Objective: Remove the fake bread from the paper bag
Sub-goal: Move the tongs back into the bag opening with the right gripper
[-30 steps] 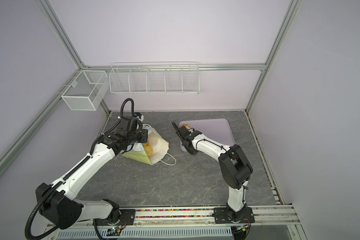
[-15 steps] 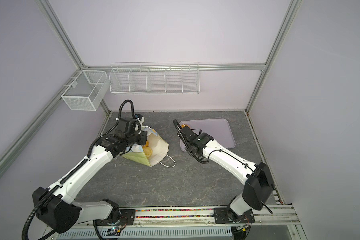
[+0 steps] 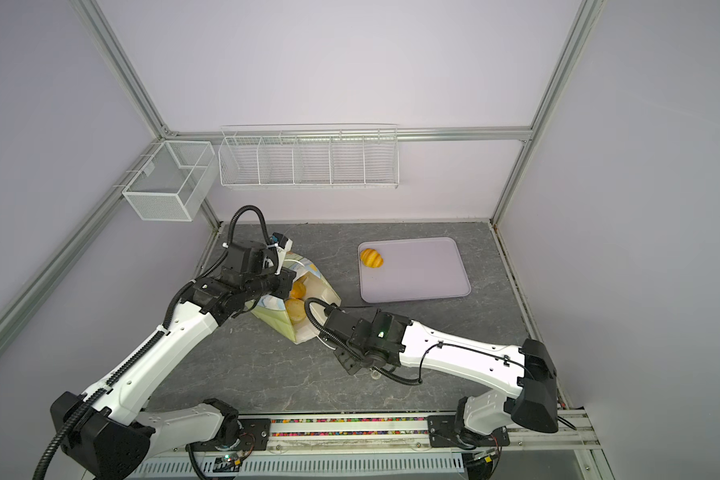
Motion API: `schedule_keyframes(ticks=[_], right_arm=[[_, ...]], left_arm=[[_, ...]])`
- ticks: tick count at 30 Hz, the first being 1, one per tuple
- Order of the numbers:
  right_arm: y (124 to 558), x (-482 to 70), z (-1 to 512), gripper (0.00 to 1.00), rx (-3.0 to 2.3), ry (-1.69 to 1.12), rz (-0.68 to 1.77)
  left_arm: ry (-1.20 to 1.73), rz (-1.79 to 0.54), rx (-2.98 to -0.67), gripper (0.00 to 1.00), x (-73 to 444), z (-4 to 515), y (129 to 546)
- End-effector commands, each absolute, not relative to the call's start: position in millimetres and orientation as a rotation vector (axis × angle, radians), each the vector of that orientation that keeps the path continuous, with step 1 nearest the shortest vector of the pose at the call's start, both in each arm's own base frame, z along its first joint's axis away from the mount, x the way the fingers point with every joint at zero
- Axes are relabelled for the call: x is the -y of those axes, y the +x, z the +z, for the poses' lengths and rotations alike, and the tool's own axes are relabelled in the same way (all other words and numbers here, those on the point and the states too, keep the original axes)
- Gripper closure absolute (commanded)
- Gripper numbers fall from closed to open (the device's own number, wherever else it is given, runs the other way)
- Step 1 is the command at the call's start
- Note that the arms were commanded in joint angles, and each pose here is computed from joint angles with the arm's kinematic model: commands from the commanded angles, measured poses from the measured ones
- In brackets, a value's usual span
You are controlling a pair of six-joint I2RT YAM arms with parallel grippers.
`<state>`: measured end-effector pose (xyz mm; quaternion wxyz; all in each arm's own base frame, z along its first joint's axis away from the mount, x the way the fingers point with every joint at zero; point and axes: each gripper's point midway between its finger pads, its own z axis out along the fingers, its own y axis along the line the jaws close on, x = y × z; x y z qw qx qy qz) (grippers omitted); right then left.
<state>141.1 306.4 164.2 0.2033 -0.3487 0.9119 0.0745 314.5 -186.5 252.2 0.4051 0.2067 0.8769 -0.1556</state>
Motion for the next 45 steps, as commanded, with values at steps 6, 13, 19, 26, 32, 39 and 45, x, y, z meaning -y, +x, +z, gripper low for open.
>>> schedule_keyframes(ticks=[6,13,19,26,32,39,45], right_arm=[[141.9,-325.4,138.2,0.62,-2.579,-1.004,0.168],[139.4,-325.1,136.8,0.61,-2.426,-1.242,0.027],[137.3,-325.3,132.7,0.6,-2.323,-1.353,-0.153],[147.2,-328.1,127.2,0.58,-2.3,-1.358,-0.27],[152.4,-335.5,123.0,0.57,-2.271,-1.384,-0.305],[163.4,-340.0,119.7,0.57,-2.245,-1.387,-0.413],[171.3,-332.9,129.7,0.7,-2.228,-1.338,-0.484]], left_arm=[[0.724,-0.53,-2.142,1.0,216.1,258.1,276.4],[0.72,-0.571,-2.188,1.0,219.1,254.9,272.1],[0.733,-0.599,-2.229,1.0,225.0,254.1,272.8],[0.751,-0.66,-2.228,1.0,233.1,258.6,269.9],[0.762,-0.697,-2.231,1.0,235.7,262.2,264.9],[0.755,-0.717,-2.222,1.0,237.4,265.6,264.1],[0.72,-0.66,-2.236,1.0,230.9,263.0,269.6]])
